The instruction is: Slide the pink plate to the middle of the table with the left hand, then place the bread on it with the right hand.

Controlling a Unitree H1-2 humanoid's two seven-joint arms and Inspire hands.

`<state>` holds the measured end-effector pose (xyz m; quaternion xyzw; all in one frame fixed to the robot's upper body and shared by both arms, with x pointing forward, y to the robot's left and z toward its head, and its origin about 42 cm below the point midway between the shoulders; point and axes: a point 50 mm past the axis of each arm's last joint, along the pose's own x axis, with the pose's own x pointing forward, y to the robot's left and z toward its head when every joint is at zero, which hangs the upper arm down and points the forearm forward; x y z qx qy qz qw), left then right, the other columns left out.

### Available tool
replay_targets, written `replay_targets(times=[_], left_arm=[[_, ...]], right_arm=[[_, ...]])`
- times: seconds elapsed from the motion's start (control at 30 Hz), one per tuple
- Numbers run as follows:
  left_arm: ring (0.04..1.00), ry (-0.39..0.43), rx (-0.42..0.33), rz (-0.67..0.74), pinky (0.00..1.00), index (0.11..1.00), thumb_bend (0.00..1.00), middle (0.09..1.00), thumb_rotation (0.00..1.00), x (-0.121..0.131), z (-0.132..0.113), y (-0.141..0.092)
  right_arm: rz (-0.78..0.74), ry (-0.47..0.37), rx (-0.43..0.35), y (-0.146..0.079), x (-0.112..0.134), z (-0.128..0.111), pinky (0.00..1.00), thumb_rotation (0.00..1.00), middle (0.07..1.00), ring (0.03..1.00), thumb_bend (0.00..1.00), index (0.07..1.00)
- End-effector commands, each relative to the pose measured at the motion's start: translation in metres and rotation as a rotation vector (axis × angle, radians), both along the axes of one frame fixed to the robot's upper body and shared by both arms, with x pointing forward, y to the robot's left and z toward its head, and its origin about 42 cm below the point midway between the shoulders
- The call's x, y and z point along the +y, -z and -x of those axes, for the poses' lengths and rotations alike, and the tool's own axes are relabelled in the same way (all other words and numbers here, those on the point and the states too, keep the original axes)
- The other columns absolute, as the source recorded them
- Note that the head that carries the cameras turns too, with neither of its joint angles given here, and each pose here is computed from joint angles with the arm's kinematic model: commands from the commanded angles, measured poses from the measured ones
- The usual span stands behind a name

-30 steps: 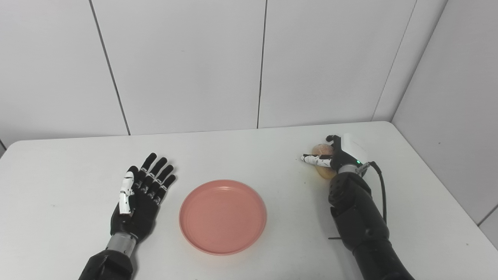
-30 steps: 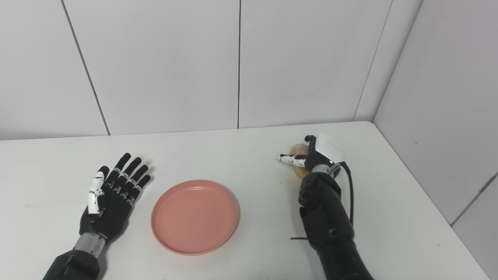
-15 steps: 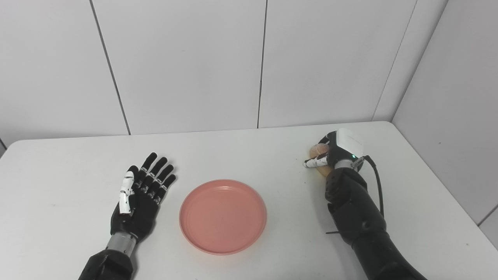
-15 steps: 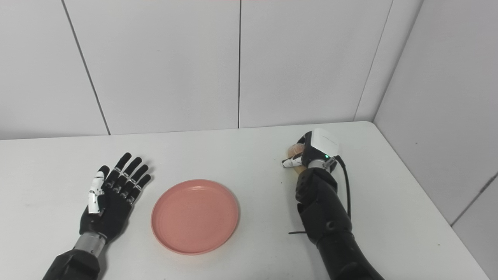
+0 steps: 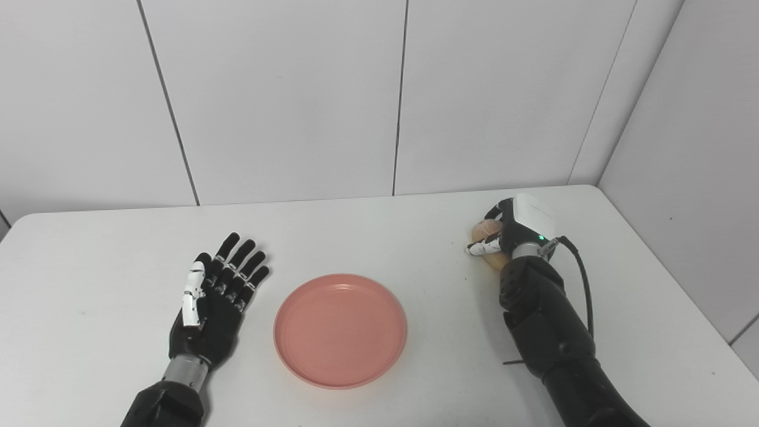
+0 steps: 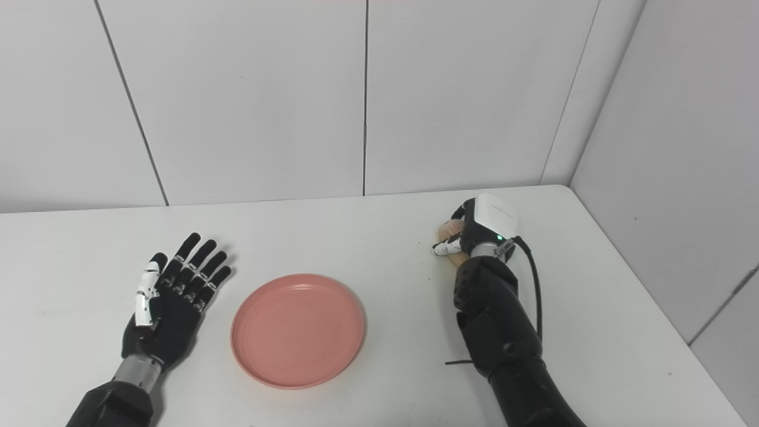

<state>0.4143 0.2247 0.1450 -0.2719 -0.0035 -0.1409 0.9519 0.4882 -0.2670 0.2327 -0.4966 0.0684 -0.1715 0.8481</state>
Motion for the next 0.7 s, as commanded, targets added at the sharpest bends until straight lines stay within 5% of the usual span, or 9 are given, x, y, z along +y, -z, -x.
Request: replay_targets(times=[0.0, 0.67], left_arm=[[0.894, -0.019, 0.115, -0.031, 0.91, 0.903, 0.30, 0.903, 1.00, 0.002, 0.012, 0.029], [0.880, -0.034, 0.125, -0.059, 0.90, 0.884, 0.32, 0.888, 1.00, -0.017, 0.019, 0.027]], right_arm=[[0.037, -0.004, -0.112, -0.040, 0.000, -0.003, 0.27, 0.00, 0.424, 0.350, 0.52, 0.533], [0.077, -0.277, -0.323, -0.108, 0.101, 0.045, 0.23, 0.00, 0.446, 0.323, 0.52, 0.514]])
